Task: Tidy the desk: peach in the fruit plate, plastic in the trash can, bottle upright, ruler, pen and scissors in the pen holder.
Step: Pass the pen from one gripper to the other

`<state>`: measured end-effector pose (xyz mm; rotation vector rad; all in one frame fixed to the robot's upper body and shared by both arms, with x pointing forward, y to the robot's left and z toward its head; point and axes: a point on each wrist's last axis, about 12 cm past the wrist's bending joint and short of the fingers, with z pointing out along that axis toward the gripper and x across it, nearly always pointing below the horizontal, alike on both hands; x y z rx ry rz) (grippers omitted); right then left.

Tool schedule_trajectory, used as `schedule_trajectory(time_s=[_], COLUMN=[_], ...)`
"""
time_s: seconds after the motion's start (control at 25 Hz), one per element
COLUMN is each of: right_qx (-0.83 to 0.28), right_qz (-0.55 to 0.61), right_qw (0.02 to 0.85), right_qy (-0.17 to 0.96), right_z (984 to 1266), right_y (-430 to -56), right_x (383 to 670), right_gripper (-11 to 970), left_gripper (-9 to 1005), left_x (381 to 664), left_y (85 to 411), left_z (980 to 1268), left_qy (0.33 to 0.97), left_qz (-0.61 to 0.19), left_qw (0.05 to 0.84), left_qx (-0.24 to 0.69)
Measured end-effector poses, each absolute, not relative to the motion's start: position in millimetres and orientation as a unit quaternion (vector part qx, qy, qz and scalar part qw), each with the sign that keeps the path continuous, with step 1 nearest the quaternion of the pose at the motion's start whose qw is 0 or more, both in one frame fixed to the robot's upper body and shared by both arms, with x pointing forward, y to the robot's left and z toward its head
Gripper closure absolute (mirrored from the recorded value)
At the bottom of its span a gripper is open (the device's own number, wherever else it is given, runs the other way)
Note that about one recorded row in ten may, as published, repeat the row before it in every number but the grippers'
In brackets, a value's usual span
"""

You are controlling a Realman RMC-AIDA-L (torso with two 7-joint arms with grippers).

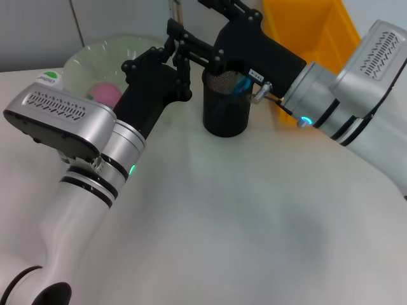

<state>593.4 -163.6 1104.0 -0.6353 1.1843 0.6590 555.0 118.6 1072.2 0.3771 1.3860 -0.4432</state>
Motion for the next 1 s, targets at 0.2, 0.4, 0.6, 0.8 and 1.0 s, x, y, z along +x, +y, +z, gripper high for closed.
schedule_trajectory(time_s=[0.2, 0.4, 0.6, 0.8, 1.0], right_qx=[-0.288, -0.284, -0.281, -0.281, -0.271], right_qz=[0.297, 0.301, 0.303, 0.303, 0.300], right_qw=[0.735, 0.734, 0.733, 0.732, 0.737], right_qy=[0.537, 0.538, 0.541, 0.541, 0.542], right_z=[1104.3, 1104.3, 1104.2, 1104.1, 1104.8], right_y=[-161.1, -159.0, -156.4, -155.9, -157.8], right_x=[593.5, 593.2, 593.5, 593.6, 594.7], right_gripper=[285, 287, 288, 290, 291], left_gripper=[828, 827, 827, 826, 825], left_x=[552.6, 551.9, 551.7, 551.2, 551.0], left_y=[117.2, 116.7, 116.4, 115.5, 115.2], left_z=[1072.0, 1072.0, 1072.1, 1072.3, 1072.4], left_qy=[0.629, 0.629, 0.629, 0.629, 0.629], left_qz=[-0.196, -0.197, -0.197, -0.199, -0.200], left_qw=[0.732, 0.732, 0.731, 0.731, 0.731], left_qx=[0.174, 0.173, 0.173, 0.173, 0.173])
